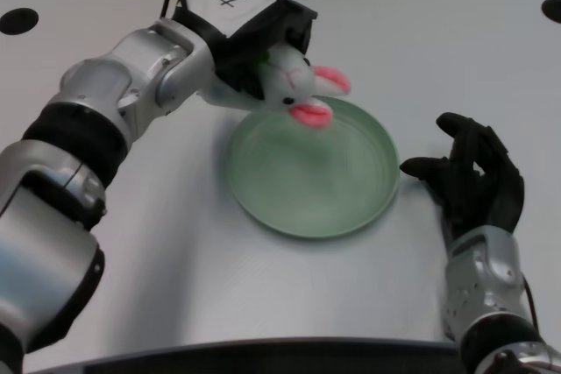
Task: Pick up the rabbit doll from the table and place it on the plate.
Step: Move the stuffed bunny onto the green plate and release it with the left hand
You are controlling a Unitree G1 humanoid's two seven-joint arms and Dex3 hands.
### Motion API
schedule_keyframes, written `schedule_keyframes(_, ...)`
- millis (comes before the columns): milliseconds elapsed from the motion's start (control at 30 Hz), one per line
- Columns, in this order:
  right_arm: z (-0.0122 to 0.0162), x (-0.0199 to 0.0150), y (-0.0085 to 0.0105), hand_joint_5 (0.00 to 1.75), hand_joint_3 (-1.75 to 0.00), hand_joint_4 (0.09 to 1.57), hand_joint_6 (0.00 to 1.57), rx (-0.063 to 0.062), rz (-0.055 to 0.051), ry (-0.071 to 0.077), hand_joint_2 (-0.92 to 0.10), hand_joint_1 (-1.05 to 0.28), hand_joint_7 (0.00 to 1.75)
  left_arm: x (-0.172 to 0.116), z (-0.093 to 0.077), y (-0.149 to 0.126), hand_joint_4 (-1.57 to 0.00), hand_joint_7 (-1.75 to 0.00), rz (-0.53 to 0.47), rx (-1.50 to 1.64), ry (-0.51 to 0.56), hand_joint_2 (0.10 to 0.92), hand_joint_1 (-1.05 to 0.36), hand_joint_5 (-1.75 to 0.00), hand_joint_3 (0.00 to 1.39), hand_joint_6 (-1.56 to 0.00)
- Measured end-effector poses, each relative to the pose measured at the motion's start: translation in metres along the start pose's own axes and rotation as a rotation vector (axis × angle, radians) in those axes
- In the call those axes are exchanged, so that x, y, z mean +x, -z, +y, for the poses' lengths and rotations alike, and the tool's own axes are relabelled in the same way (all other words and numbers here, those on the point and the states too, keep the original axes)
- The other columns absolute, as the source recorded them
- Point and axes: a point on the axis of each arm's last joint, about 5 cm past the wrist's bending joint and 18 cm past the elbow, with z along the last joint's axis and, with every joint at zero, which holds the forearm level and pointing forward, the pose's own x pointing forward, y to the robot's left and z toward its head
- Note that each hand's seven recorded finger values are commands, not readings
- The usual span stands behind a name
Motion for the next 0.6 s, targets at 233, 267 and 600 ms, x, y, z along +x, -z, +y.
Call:
schedule_keyframes(233, 0.0044, -0.0015, 0.0021, 1.38, -0.45, 0.82, 0.63, 0.001, 0.000, -0.018, -0.92, -0.40, 1.21, 0.015, -0.013, -0.027, -0.82, -1.20, -0.039, -0.029, 0.043, 0.795, -0.16, -1.70, 0.00, -0.74)
schedule_keyframes(267, 0.0052, -0.0017, 0.0022, 1.38, -0.45, 0.82, 0.63, 0.000, -0.001, -0.020, -0.92, -0.40, 1.21, 0.015, -0.014, -0.029, -0.81, -1.19, -0.045, -0.032, 0.044, 0.795, -0.16, -1.69, 0.01, -0.75)
schedule_keyframes(600, 0.0069, -0.0017, 0.0014, 1.38, -0.47, 0.80, 0.63, 0.001, -0.007, -0.021, -0.92, -0.41, 1.20, 0.018, -0.024, -0.039, -0.89, -0.67, -0.060, -0.038, 0.098, 0.761, -0.20, -1.33, 0.00, -0.94)
